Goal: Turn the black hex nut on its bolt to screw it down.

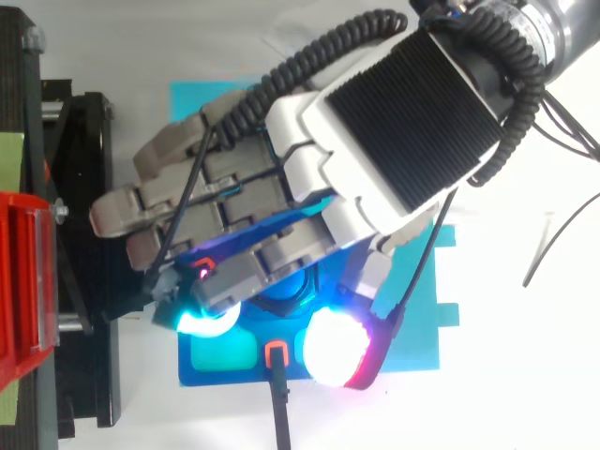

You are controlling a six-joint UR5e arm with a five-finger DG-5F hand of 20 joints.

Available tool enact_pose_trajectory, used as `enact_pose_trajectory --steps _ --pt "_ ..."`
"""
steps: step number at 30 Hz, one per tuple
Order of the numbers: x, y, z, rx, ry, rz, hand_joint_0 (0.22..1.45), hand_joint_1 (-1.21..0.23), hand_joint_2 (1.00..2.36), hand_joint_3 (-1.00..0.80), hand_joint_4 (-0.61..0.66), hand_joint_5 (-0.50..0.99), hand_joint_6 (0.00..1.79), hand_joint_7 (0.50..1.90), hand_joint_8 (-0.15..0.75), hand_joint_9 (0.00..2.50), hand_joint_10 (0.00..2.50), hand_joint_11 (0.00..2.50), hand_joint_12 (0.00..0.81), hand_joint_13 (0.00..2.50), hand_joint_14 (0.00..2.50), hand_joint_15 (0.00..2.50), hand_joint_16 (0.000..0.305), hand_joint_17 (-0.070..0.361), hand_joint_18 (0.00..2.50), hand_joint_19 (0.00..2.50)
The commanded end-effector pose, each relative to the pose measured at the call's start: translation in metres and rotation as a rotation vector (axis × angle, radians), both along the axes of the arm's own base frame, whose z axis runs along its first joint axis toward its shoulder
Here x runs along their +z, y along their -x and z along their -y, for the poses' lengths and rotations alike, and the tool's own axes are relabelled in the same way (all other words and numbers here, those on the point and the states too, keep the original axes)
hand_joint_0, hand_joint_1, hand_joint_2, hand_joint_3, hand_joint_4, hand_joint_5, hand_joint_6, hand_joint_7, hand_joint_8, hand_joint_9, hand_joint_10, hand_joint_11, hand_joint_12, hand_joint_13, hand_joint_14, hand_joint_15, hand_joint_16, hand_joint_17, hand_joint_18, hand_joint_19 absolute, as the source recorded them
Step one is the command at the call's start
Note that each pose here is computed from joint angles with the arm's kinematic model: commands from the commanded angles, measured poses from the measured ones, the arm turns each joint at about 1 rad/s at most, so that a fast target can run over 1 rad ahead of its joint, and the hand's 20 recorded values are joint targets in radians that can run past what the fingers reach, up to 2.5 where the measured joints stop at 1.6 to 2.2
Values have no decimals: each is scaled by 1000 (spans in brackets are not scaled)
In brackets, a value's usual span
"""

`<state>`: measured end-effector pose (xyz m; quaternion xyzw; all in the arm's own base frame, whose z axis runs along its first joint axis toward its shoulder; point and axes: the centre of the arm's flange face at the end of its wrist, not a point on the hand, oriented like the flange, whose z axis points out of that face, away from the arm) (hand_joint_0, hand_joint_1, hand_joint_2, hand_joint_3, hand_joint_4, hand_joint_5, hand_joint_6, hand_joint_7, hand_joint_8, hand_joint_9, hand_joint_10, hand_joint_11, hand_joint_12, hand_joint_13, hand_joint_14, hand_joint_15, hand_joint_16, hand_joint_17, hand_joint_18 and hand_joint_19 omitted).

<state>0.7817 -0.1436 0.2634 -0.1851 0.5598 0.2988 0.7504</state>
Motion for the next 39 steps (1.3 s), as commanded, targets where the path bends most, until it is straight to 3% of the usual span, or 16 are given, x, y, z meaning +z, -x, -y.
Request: enact_pose_trajectory --steps 1,5,9,17,20,25,39 --pt "-2 -1 -11 11 -1 -30 494 -503 1000 -500 320 -128 501 953 357 630 7 323 378 439 3 82 57 129 520 479" --pt "-4 -1 -20 14 0 -48 499 -561 1000 -500 317 -130 502 950 352 629 7 321 377 435 4 84 57 128 513 481" --pt "-5 -4 -29 -1 -6 -58 498 -556 1000 -500 317 -130 501 951 351 628 7 324 376 434 3 84 57 128 516 489" --pt "-8 -4 -40 -11 -1 -74 497 -537 1000 -500 321 -130 502 952 354 627 7 319 377 434 3 82 57 128 517 488" --pt "-17 -1 -45 -10 13 -97 498 -539 1000 -500 324 -130 501 953 354 627 8 323 377 435 2 81 57 128 518 489" --pt "-24 2 -45 -11 14 -112 500 -537 1000 -500 324 -130 502 949 354 630 7 315 378 436 5 78 57 127 520 489" --pt "-24 3 -39 -17 14 -112 501 -520 1000 -500 351 -104 501 1048 356 645 8 329 376 443 1 78 56 127 530 480"
